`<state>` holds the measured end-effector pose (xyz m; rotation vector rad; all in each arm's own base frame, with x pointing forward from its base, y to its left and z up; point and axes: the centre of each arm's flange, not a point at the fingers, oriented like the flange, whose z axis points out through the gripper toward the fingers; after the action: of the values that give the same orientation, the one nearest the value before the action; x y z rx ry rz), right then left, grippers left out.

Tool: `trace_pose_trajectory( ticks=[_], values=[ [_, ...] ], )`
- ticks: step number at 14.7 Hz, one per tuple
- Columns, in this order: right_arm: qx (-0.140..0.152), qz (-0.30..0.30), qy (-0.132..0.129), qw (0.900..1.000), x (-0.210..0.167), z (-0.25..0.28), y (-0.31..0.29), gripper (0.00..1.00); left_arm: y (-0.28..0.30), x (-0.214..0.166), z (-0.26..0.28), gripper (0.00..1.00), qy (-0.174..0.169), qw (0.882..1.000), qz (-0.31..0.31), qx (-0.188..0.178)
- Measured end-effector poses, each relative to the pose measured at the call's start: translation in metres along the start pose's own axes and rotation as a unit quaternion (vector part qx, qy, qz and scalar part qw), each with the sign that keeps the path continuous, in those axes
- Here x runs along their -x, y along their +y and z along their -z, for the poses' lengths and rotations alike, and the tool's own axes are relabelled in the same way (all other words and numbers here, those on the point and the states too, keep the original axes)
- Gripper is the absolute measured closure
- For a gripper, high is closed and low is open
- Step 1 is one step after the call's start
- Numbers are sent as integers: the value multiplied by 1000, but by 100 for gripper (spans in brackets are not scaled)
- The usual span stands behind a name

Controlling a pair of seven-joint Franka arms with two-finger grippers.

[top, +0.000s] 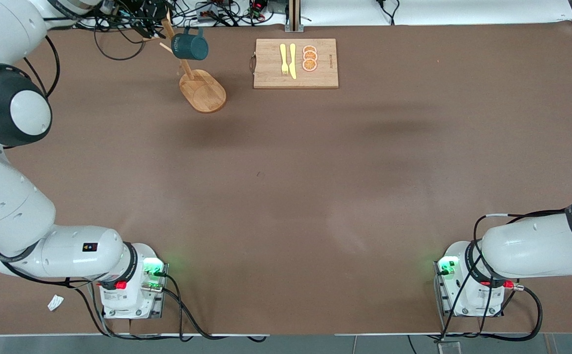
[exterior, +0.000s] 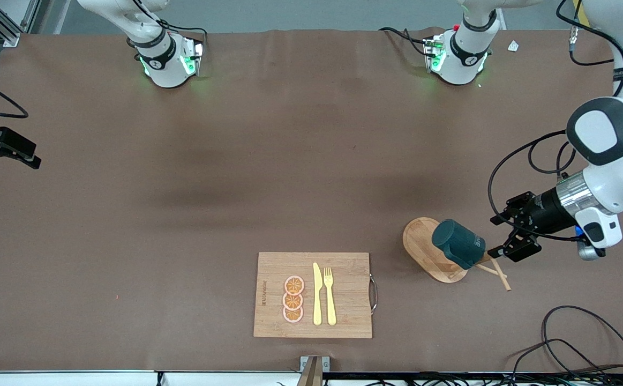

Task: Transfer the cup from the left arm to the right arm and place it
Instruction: 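Reach the left gripper toward the teal mug on the mug tree, then grasp the teal mug with the left gripper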

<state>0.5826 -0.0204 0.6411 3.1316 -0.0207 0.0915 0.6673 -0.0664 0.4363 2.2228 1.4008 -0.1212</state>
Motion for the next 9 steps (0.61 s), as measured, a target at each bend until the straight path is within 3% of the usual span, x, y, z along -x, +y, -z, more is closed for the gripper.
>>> trace_pose_trajectory(
  ticks=[9],
  values=[
    [0, 0, 0, 1000, 0, 0, 0, 0, -14, 0, -44, 0, -15, 1000, 14, -18]
  ],
)
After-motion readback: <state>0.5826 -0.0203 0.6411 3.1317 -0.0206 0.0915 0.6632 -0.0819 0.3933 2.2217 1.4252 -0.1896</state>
